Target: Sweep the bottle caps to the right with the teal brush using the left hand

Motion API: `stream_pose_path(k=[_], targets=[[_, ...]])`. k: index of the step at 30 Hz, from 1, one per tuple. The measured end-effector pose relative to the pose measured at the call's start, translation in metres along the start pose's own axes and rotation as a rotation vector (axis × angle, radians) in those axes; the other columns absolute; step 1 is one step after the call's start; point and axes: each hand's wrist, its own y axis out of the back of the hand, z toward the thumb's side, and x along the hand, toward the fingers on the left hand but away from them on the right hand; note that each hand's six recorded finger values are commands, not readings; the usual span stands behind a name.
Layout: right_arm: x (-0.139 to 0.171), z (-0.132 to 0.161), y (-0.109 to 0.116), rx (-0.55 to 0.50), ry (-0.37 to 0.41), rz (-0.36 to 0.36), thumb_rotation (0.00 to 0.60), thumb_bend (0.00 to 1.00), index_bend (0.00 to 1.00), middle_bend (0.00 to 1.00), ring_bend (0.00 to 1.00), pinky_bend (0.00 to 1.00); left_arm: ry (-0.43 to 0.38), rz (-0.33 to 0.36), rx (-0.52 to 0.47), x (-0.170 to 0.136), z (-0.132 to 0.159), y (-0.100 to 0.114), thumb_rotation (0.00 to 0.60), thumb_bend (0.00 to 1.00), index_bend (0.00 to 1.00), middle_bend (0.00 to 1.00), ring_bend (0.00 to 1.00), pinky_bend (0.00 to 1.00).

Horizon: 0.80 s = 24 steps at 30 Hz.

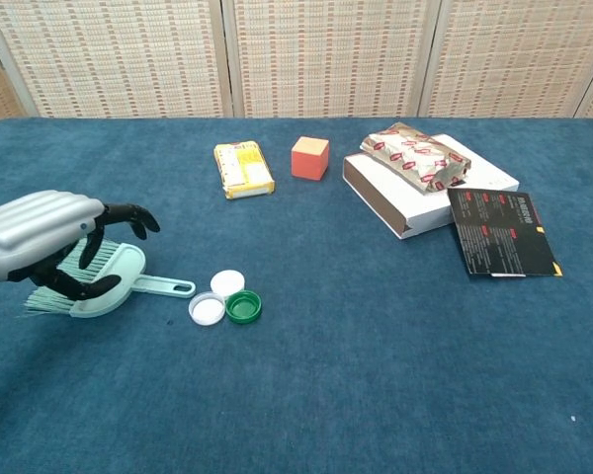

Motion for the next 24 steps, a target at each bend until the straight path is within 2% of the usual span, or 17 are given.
stream_pose_path(k=[7,11,18,22,24], targets=[[0.0,0.0,-0.004,-0.003,0.005,0.037,0.6,0.15,0.0,0.0,0.0,0.0,-0.017,0.014,0.031,0.011,0.014,-0.011,0.6,0.38,0.27,0.29,0.63,0.76],[0.001,0.0,-0.004,-0.007,0.004,0.047,0.6,0.15,0.0,0.0,0.0,0.0,-0.011,0.013,0.095,0.016,0.014,-0.018,0.6,0.36,0.34,0.31,0.63,0.76],[0.003,-0.001,-0.002,-0.008,-0.001,0.053,0.6,0.15,0.0,0.0,0.0,0.0,-0.003,-0.005,0.187,0.02,0.016,-0.029,0.6,0.36,0.34,0.34,0.63,0.76],[0.003,-0.001,-0.002,-0.007,-0.002,0.057,0.6,0.15,0.0,0.0,0.0,0.0,0.001,-0.012,0.218,0.021,0.017,-0.033,0.6,0.37,0.42,0.41,0.63,0.76],[0.003,-0.001,-0.002,-0.007,-0.004,0.059,0.6,0.15,0.0,0.0,0.0,0.0,0.003,-0.016,0.231,0.022,0.016,-0.034,0.6,0.36,0.39,0.4,0.63,0.76]])
